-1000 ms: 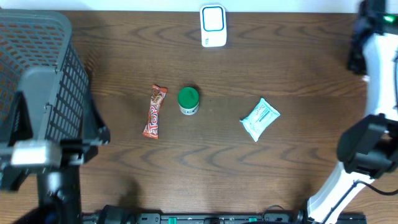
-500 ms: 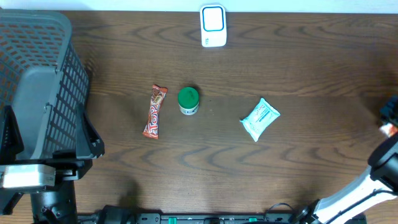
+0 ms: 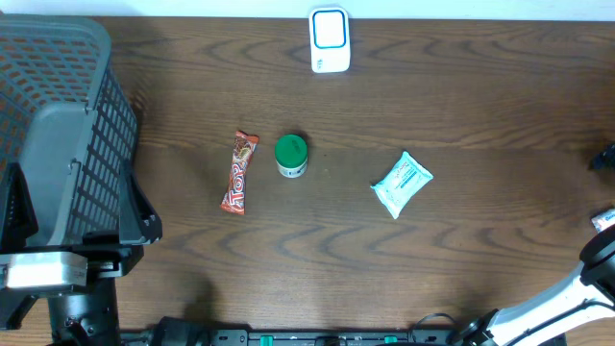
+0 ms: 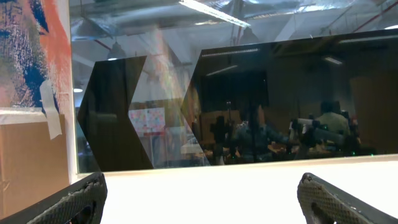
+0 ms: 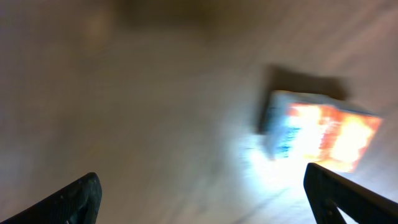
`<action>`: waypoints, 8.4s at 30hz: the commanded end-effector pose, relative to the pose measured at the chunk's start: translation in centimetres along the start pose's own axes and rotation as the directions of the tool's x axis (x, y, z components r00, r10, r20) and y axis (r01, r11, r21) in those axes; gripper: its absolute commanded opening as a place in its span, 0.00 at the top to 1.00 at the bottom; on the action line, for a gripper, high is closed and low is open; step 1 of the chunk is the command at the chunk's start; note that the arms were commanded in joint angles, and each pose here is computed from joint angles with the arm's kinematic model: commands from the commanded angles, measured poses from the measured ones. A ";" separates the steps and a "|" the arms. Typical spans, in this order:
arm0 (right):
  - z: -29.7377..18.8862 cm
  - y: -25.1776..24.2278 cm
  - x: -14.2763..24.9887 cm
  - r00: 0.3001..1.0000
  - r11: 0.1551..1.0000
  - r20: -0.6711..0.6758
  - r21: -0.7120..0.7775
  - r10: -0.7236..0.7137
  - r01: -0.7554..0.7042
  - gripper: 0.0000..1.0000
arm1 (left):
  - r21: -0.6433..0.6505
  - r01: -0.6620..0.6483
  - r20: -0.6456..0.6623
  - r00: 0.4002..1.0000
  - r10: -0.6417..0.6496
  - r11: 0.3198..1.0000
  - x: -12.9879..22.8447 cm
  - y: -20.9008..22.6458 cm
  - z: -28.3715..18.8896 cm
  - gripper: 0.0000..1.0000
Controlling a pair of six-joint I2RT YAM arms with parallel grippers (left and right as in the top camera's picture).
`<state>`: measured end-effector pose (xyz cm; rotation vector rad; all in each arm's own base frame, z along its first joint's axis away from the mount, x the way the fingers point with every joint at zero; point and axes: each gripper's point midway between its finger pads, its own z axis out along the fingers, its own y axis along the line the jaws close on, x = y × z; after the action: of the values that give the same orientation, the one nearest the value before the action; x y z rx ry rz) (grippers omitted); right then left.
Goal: Scan the item barcode
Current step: 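Move the orange pack with the right gripper off to the right edge, then reach the right gripper over the green-lidded jar and grasp it, then lift the jar with the right gripper and tilt it near the bar, then carry the green-lidded jar with the right gripper up to the scanner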
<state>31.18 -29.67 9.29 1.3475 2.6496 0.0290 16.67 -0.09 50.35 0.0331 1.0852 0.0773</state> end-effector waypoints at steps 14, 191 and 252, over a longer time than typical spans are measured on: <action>-4.8 22.1 16.9 0.845 0.759 -0.208 -0.577 -0.493 0.301 0.01 | -0.012 -0.007 0.004 1.000 0.007 1.000 -0.2 0.3 -0.2 0.02; -0.5 33.6 47.5 0.168 0.504 -0.568 -0.508 -0.806 0.699 0.53 | -0.107 -0.038 -0.039 0.999 0.035 0.993 0.3 2.2 -2.5 0.02; -20.1 45.5 33.0 0.472 0.559 0.527 0.007 -0.706 0.829 0.94 | -0.105 -0.042 -0.057 0.998 0.036 0.994 1.2 2.1 -2.3 0.02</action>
<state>44.12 24.63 30.71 -0.0985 2.4268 -0.0017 15.16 2.14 48.54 -0.0427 1.1375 0.1765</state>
